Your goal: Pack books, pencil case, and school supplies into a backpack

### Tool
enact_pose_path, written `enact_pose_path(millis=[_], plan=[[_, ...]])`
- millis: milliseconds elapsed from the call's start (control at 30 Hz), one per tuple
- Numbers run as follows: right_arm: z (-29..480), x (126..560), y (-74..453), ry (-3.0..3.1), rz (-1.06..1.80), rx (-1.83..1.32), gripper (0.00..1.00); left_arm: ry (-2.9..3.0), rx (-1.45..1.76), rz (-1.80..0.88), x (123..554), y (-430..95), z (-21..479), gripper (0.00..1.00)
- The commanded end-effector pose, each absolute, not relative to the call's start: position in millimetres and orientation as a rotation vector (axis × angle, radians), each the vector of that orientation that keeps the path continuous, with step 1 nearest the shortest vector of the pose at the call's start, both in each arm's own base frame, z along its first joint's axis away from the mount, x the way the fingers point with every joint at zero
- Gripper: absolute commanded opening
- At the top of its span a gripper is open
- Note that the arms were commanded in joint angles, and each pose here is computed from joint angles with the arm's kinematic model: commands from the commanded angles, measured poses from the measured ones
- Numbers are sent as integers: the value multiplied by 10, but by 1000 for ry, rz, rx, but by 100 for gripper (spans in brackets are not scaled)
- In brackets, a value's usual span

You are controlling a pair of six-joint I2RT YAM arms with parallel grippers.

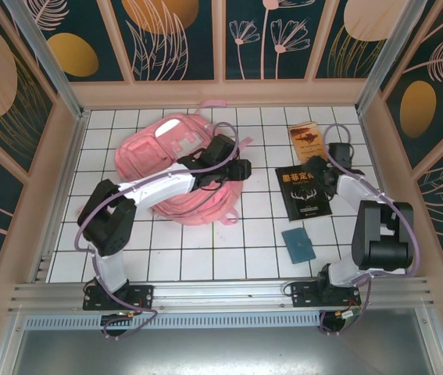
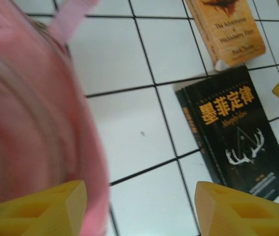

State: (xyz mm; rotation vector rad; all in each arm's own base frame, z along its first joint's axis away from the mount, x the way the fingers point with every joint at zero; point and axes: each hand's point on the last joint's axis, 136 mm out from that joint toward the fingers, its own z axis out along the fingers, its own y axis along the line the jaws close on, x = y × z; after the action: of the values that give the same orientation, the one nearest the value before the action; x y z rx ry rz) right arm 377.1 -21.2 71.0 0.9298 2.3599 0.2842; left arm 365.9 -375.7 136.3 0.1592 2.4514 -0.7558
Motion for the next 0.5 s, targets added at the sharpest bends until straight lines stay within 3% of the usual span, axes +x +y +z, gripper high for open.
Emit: enact_pose_path(millis=[0,267,467], plan=[[505,3509,-453,2402,188,1015,89,2428,150,-937,3628,-4171,1467,60],[266,3434,-357,2461,267,1050,91,2492,129,-1013,3533,-4582,1259,52],[229,3315,83,2514,526,1004,89,2554,91,-993,3521,-4627,987,51]])
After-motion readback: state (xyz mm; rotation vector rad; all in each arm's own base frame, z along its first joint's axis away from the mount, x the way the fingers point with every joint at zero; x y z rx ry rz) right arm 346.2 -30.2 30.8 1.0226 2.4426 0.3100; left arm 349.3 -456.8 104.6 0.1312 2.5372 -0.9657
